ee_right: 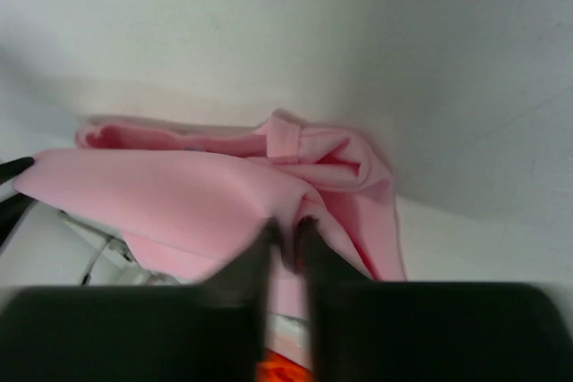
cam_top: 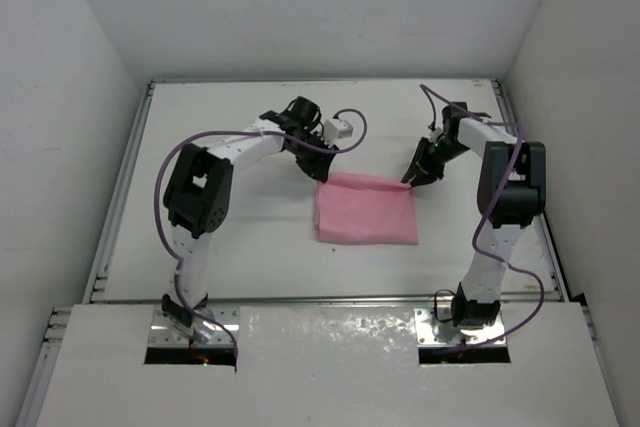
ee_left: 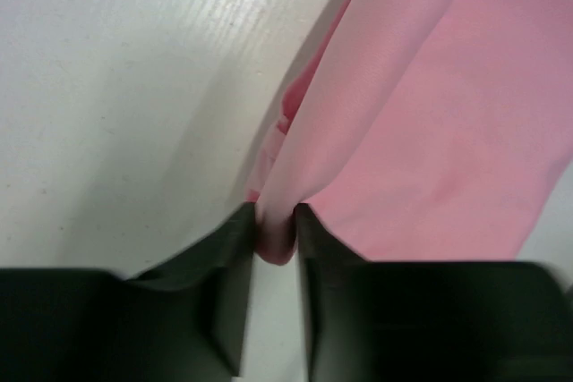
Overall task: Fold and stack the t-shirts
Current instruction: Fold the long partially folded tshirt into a neat square, then smooth out wrinkles on the folded tshirt
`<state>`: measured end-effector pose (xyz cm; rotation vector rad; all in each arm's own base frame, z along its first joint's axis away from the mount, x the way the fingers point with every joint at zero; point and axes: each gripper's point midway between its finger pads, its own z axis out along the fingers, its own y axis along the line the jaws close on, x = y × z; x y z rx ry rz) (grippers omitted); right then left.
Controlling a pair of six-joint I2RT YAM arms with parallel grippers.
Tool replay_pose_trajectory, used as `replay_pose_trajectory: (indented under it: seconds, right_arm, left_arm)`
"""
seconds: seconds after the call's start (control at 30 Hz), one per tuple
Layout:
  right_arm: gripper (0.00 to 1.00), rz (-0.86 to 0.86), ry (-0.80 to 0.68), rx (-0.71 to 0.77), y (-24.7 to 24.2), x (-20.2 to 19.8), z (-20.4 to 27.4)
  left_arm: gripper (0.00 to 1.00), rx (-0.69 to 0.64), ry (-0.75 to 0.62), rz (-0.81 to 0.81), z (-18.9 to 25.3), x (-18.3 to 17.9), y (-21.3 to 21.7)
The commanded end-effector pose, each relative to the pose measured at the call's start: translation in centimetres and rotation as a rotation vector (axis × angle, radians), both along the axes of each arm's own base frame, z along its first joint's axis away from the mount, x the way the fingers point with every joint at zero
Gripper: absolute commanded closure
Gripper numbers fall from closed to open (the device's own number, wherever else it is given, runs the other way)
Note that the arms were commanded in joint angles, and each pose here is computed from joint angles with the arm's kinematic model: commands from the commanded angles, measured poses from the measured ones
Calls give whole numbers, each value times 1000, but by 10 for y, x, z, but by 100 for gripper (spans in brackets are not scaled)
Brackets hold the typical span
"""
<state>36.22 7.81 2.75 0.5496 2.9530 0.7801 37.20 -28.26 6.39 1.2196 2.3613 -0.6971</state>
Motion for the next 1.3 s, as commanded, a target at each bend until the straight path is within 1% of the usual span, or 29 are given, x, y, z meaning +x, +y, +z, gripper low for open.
replay_pose_trajectory:
  seconds: [0.0, 0.03, 0.1, 0.13, 0.2, 0.23, 0.27, 0.3, 0.33, 0.37, 0.4, 0.43, 0.47, 0.5, 0.53, 0.57, 0.6, 0.63, 0.67, 0.7, 0.73, 0.77, 0.8, 0.83, 0.9, 0.93, 1.0, 1.03, 1.27]
  right_arm:
    - [68, -21, -53, -43, -10, 20, -4]
    - [64, -37, -67, -58, -15, 27, -9]
    - [63, -66, -99, -70, -22, 41, -8]
    - [62, -80, -142, -93, -28, 57, -5]
    - [61, -109, -185, -131, -41, 75, 3]
    - [61, -115, -238, -161, -48, 92, 18]
    - [61, -126, -258, -220, -60, 99, 24]
    - [61, -126, -280, -253, -67, 104, 33]
    - [62, -113, -328, -289, -72, 111, 54]
    - [62, -115, -346, -332, -80, 111, 61]
    - [63, -113, -372, -354, -82, 111, 70]
    - [66, -98, -383, -367, -82, 103, 67]
    - [68, -96, -441, -372, -81, 97, 88]
    - [70, -65, -470, -376, -74, 90, 91]
    - [71, -48, -459, -376, -69, 73, 75]
    - [76, -44, -506, -375, -63, 63, 90]
    - [79, -33, -488, -349, -51, 47, 70]
    - [82, -29, -503, -321, -43, 41, 68]
    - [89, -26, -512, -291, -34, 34, 65]
    - [92, -25, -498, -255, -24, 21, 56]
    - [96, -4, -529, -239, -11, 24, 56]
    - [98, 3, -529, -232, -5, 22, 53]
    - [100, 7, -525, -222, 1, 23, 47]
    - [100, 9, -517, -200, 5, 24, 43]
    - [100, -27, -490, -195, 3, 29, 35]
    - [100, -37, -452, -213, 0, 30, 20]
    - [100, -69, -423, -213, -6, 38, 11]
    - [100, -75, -389, -217, -8, 38, -2]
    - [100, -81, -354, -250, -14, 44, -21]
  left_arm:
    - [73, -17, -81, 64, 6, 30, -3]
    - [67, -11, -86, 81, 2, 34, -2]
    - [61, -8, -98, 141, -3, 48, -2]
    - [57, -10, -111, 183, -2, 61, 2]
    - [51, -14, -97, 257, 0, 74, 6]
    - [49, 8, -88, 299, -3, 82, 15]
    - [45, -6, -111, 334, 9, 95, 17]
    - [45, -6, -122, 359, 13, 101, 21]
    - [44, -2, -158, 406, 21, 114, 32]
    - [42, -7, -178, 433, 28, 121, 37]
    - [41, -13, -189, 460, 33, 126, 42]
    - [41, -11, -223, 496, 42, 133, 51]
    - [41, -8, -232, 507, 46, 134, 55]
    - [40, -5, -246, 504, 50, 134, 57]
    - [39, -44, -265, 487, 66, 130, 52]
    - [39, -59, -245, 464, 63, 119, 48]
    - [42, -95, -253, 429, 70, 112, 36]
    - [44, -147, -259, 377, 88, 97, 24]
    - [48, -137, -237, 336, 76, 80, 18]
    - [51, -141, -234, 301, 75, 68, 10]
    - [58, -159, -240, 238, 81, 49, -10]
    - [59, -145, -209, 204, 67, 32, -15]
    - [60, -147, -196, 161, 62, 18, -28]
    - [61, -135, -172, 150, 49, 10, -29]
    - [61, -114, -152, 173, 36, 10, -28]
    - [61, -69, -151, 201, 22, 16, -22]
    - [61, -28, -159, 231, 10, 24, -12]
    - [61, -4, -157, 242, 0, 28, -7]
    - [61, 54, -169, 260, -30, 42, 5]
